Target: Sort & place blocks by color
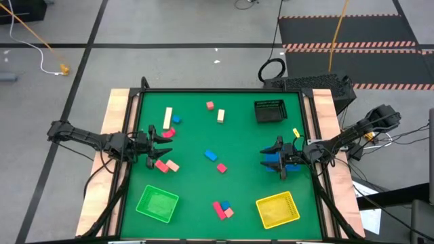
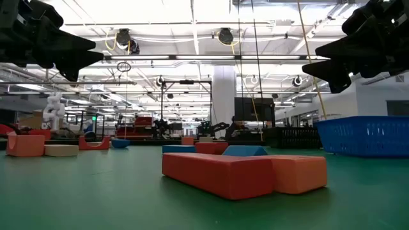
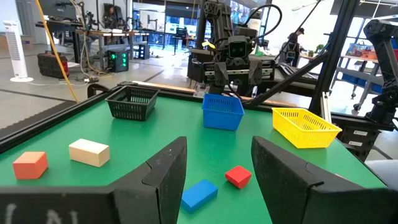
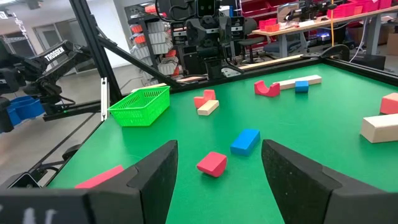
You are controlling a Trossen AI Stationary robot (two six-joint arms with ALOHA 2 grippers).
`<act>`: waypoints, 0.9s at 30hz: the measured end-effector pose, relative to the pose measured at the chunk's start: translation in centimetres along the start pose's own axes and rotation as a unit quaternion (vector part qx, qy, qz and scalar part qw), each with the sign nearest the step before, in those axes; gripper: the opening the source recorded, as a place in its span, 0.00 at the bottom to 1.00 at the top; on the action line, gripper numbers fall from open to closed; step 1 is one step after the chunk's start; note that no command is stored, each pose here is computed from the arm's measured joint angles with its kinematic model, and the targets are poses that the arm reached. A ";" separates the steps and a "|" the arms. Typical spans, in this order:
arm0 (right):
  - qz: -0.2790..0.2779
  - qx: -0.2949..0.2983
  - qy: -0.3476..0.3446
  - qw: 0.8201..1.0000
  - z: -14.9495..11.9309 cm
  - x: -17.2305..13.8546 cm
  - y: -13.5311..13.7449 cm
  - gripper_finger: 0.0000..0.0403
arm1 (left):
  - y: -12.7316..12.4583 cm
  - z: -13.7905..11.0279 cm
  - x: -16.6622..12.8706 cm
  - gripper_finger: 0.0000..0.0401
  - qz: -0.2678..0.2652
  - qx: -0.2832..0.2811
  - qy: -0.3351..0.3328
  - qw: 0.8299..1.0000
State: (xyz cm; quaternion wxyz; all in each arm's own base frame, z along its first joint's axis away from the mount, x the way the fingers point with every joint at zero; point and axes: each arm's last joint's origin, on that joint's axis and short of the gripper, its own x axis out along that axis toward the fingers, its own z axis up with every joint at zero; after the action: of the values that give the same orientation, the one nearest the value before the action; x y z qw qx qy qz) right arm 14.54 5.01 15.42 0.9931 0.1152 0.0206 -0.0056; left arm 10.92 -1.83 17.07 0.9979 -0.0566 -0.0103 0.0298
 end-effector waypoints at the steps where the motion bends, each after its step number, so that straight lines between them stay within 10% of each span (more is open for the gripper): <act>1: 0.000 0.000 0.000 1.000 0.0 0.0 0.0 0.56 | 0.0 0.0 0.0 0.45 0.000 0.000 0.000 1.000; 27: -0.010 -0.034 -0.050 0.998 1.0 0.0 0.1 0.56 | 0.0 0.0 0.0 0.45 0.000 0.000 0.000 1.000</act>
State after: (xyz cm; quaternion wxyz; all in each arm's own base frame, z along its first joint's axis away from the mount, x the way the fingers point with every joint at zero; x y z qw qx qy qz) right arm 14.54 4.86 16.40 0.9961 0.0803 -0.0282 -0.0210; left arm 10.92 -1.83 17.07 0.9979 -0.0567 -0.0104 0.0298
